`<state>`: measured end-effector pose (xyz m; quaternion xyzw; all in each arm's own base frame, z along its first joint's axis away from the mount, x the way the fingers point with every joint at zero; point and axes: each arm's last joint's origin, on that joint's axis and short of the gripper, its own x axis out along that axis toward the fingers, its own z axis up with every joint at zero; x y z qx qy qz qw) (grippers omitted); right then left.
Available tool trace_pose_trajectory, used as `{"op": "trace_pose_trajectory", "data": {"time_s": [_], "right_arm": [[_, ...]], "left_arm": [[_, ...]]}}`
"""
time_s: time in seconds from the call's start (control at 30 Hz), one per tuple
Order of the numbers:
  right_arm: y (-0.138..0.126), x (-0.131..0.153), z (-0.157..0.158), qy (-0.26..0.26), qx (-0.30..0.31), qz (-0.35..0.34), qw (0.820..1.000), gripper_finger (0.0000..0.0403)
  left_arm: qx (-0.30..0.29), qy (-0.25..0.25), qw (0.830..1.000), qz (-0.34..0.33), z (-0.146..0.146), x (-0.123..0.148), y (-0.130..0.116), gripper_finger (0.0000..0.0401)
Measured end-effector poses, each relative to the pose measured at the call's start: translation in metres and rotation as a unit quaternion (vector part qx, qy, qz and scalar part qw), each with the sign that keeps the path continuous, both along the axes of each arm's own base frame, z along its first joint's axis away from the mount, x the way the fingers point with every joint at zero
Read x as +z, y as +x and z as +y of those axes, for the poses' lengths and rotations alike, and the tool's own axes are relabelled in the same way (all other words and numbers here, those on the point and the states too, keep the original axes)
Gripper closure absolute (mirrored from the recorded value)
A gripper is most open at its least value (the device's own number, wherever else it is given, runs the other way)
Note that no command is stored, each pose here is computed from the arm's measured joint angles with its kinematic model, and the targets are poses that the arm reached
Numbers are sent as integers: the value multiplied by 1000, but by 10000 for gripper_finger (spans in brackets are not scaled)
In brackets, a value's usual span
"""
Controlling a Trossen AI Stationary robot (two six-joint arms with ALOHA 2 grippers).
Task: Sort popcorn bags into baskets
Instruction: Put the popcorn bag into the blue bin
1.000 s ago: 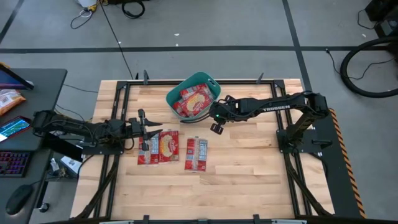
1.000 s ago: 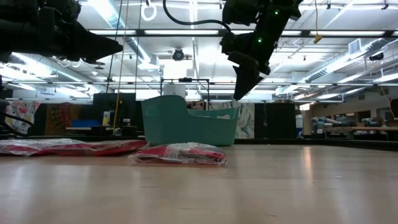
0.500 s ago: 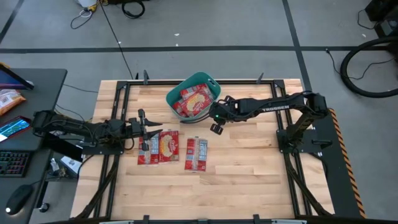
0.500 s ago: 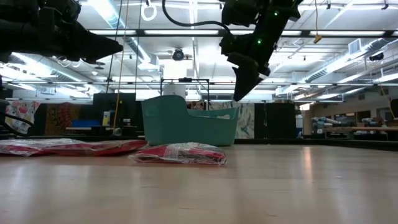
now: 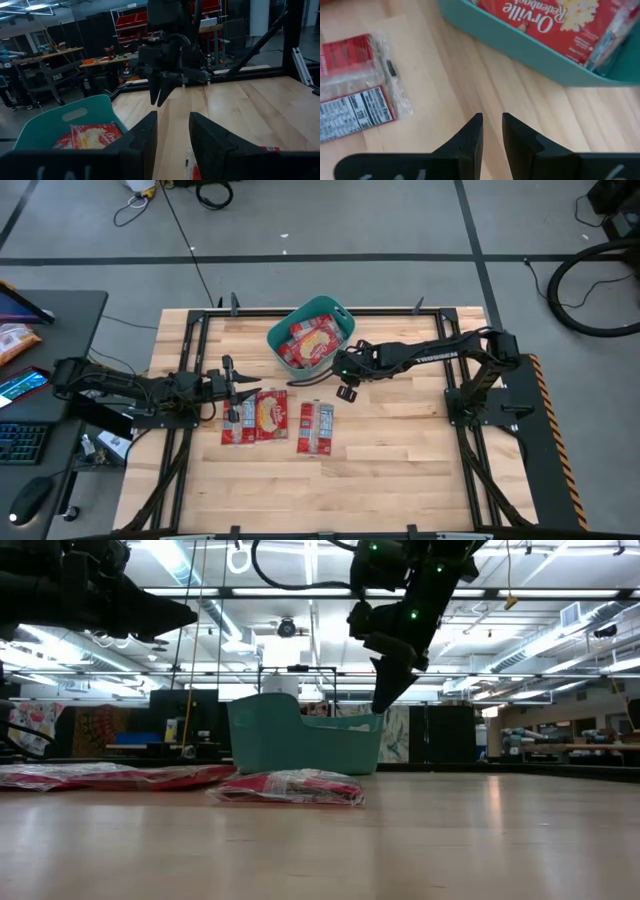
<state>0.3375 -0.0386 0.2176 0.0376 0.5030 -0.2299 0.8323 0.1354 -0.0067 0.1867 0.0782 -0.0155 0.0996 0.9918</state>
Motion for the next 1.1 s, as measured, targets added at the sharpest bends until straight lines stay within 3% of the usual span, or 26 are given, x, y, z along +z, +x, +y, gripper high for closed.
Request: {"op": "trace_pose_trajectory", "data": {"time_s": [0.4, 0.6, 0.9, 1.1], "right_arm": [[5, 1, 0, -3, 2, -23, 1000, 326], [12, 7, -2, -41, -18, -72, 996, 326], [14, 7, -4, -76, -35, -87, 993, 326], [25, 13, 10, -8, 29, -149, 988, 326]], "left_arm": [[0, 0, 1000, 0, 0, 0, 0, 282], [0, 0, 1000, 0, 0, 0, 0, 282], [0, 0, 1000, 0, 0, 0, 0, 282], [0, 1, 1000, 0, 0, 0, 0, 282]]}}
